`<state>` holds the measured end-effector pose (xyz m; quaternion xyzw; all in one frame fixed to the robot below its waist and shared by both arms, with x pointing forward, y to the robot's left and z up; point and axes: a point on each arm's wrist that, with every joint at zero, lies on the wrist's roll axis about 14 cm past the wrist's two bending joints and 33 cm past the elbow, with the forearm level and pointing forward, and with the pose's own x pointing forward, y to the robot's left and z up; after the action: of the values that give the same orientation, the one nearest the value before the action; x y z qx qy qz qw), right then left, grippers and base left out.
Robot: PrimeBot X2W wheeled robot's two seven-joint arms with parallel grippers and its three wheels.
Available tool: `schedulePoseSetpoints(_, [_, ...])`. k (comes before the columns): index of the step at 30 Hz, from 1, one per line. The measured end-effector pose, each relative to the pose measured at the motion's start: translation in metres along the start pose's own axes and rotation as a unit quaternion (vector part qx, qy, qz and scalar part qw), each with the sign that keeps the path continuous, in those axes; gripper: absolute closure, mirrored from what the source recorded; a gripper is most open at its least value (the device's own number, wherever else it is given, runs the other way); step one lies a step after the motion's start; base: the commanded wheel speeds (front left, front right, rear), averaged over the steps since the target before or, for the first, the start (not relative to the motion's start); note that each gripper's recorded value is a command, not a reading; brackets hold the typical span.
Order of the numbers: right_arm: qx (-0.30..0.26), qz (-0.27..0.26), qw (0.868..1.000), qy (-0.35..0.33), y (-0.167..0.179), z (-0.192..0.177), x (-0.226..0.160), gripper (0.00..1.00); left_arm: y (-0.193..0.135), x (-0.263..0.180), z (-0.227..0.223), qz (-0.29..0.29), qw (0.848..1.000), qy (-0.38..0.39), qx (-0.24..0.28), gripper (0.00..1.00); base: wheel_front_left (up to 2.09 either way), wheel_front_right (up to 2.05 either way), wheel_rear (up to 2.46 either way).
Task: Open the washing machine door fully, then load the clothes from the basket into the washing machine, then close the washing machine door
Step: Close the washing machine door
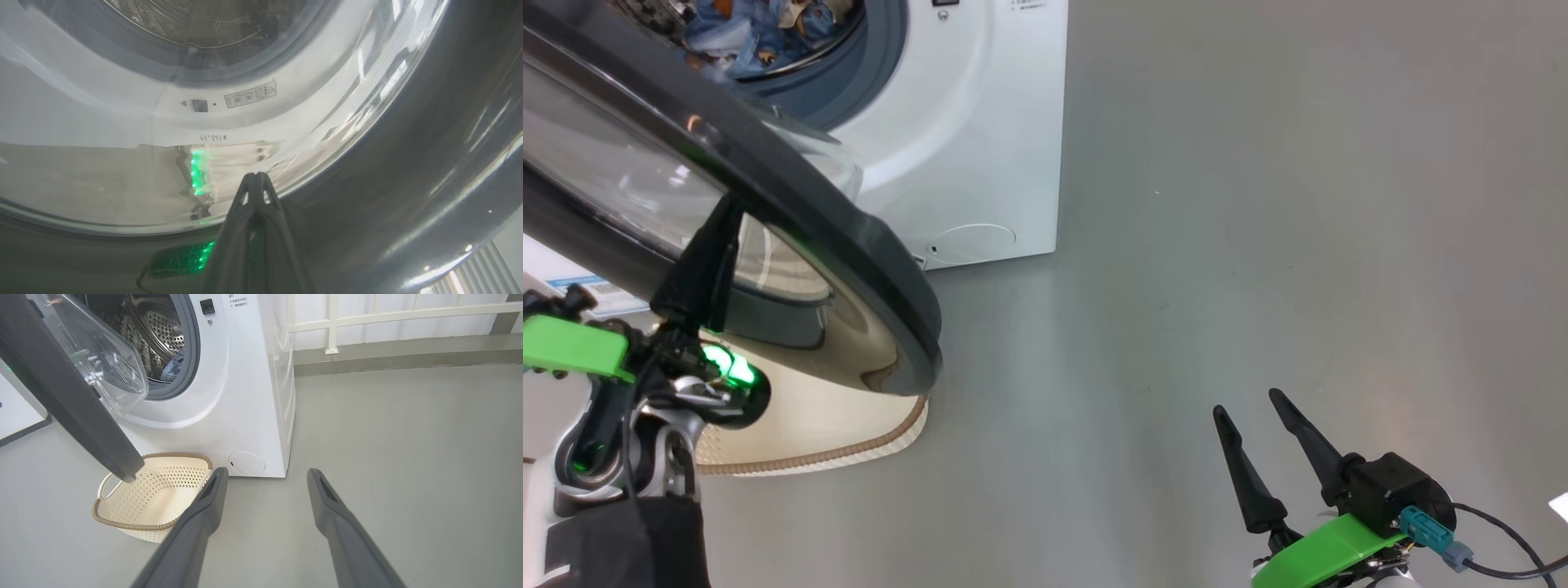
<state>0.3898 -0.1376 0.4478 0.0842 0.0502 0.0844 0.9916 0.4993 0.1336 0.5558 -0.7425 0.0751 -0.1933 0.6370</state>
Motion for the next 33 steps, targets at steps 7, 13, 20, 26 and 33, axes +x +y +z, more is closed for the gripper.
schedulePoseSetpoints(7, [-0.001, 0.010, 1.000, -0.010, 0.007, 0.007, 0.001, 0.00, -0.016, -0.007, 0.007, -0.012, 0.999, -0.016, 0.028, 1.00, 0.00, 0.00, 0.00])
schedulePoseSetpoints(13, [-0.001, 0.023, 1.000, -0.019, 0.015, 0.013, 0.002, 0.00, -0.024, -0.027, 0.016, -0.009, 0.997, -0.045, 0.055, 1.00, 0.00, 0.00, 0.00])
schedulePoseSetpoints(20, [-0.001, 0.038, 0.999, -0.033, 0.026, 0.022, 0.001, 0.00, -0.046, -0.051, 0.028, -0.021, 0.989, -0.096, 0.110, 1.00, 0.00, 0.00, 0.00])
schedulePoseSetpoints(26, [-0.001, 0.049, 0.998, -0.041, 0.034, 0.028, -0.001, 0.00, -0.069, -0.071, 0.035, -0.031, 0.974, -0.137, 0.178, 1.00, 0.00, 0.00, 0.00])
schedulePoseSetpoints(33, [-0.002, 0.059, 0.997, -0.050, 0.041, 0.035, -0.002, 0.00, -0.078, -0.096, 0.043, -0.020, 0.934, -0.199, 0.297, 0.05, 0.00, 0.00, 0.00])
